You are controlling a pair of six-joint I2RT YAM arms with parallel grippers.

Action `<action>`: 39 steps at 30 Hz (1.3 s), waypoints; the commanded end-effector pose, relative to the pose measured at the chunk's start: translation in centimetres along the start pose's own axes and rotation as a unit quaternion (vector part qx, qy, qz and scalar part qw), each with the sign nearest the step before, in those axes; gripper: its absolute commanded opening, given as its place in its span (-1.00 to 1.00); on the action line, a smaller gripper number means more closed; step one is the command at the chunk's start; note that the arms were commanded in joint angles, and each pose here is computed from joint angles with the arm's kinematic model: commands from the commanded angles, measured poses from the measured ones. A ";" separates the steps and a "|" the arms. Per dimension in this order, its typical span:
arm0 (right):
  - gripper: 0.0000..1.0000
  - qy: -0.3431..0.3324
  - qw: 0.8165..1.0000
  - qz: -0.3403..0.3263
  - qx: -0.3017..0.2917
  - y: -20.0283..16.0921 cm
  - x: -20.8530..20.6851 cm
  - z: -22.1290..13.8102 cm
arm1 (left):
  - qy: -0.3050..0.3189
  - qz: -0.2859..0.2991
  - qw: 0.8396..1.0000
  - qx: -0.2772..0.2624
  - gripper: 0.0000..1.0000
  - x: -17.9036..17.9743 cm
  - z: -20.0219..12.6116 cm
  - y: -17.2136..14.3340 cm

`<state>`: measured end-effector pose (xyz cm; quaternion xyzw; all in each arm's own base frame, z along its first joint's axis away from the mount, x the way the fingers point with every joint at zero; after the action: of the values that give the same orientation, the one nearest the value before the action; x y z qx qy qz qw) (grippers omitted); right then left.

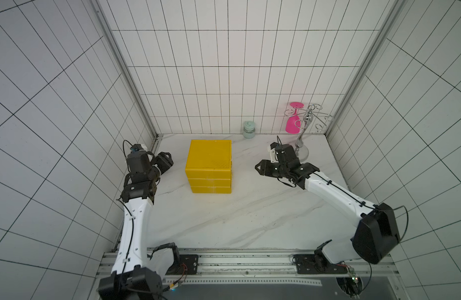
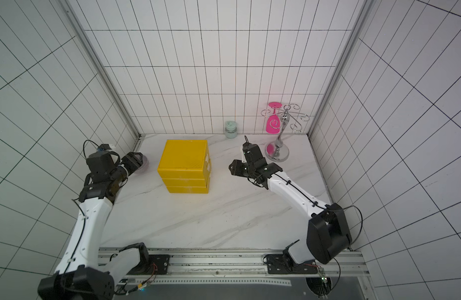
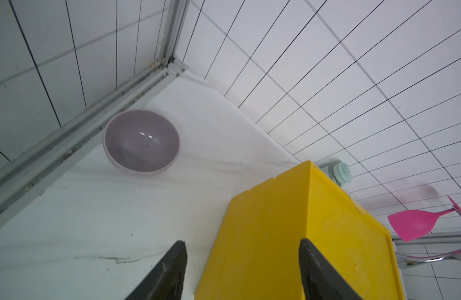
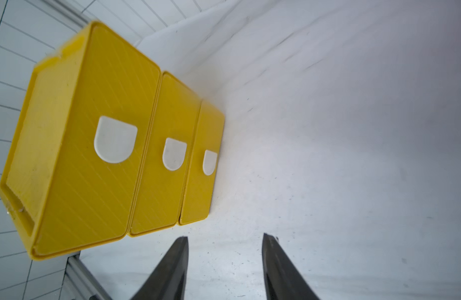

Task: Sort the rolls of trash bags by color and place them into the drawer
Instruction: Reset both arms

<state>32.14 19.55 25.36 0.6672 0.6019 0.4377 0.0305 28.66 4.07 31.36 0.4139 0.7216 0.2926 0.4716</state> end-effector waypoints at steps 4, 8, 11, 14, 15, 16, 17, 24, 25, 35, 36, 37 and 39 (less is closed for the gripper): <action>0.16 -0.068 0.992 -0.051 -0.089 3.9 -1.3 -3.1 | 0.034 0.103 0.978 -0.176 0.98 -1.4 -2.5 2.8; -0.60 -0.117 0.984 -0.088 -0.104 5.7 -1.9 -3.5 | 0.048 0.096 0.978 -0.177 0.98 -1.9 -3.7 4.3; -0.43 -0.135 0.973 -0.067 -0.174 7.0 -2.8 -5.6 | 0.060 0.077 0.975 -0.198 0.98 -1.0 -3.7 3.7; 0.64 -0.113 0.957 -0.085 -0.254 7.3 -3.2 -7.2 | 0.010 0.129 0.969 -0.210 0.98 -1.5 -3.5 2.2; 0.90 -0.128 0.948 -0.086 -0.280 7.4 -3.7 -7.7 | 0.009 0.126 0.969 -0.212 0.98 -1.1 -3.1 1.5; 0.99 -0.148 0.938 -0.089 -0.299 7.4 -4.4 -8.0 | 0.010 0.128 0.969 -0.213 0.98 -0.7 -2.6 0.8; 0.99 -0.165 0.928 -0.105 -0.318 7.4 -5.0 -8.1 | 0.018 0.133 0.969 -0.208 0.98 -0.1 -1.9 -0.1; 0.98 -0.278 0.894 -0.165 -0.310 4.9 -11.6 -6.6 | 0.119 0.123 0.975 -0.139 0.97 5.3 3.2 -6.4; 0.97 -0.293 0.892 -0.162 -0.303 4.4 -12.9 -6.3 | 0.125 0.122 0.976 -0.132 0.97 5.7 3.8 -7.0; 0.97 -0.325 0.894 -0.143 -0.274 -0.7 -22.6 -2.9 | 0.100 0.181 0.970 -0.127 0.97 4.9 8.2 -10.9; 0.97 -0.330 0.892 -0.138 -0.278 -0.5 -22.8 -3.0 | 0.097 0.191 0.968 -0.129 0.97 5.2 8.5 -11.5; 0.97 -0.322 0.895 -0.131 -0.279 -0.3 -23.0 -2.9 | 0.091 0.197 0.967 -0.137 0.96 5.2 8.7 -11.9; 0.97 -0.309 0.899 -0.120 -0.288 0.1 -23.8 -2.3 | 0.084 0.203 0.964 -0.148 0.97 5.4 9.2 -12.5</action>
<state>31.89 -1.15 12.29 0.6706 0.5215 0.2883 0.4418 31.62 3.53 14.57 0.4543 0.6518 0.4837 0.3672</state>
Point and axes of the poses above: each gripper's point midway between its finger pads, its own z axis out along the fingers, its own x axis along the line the jaws close on, y = z × x, the point moved 6 cm from there along -z, back along the fingers, and after that the axes turned 6 degrees about z, right-handed, at the moved point
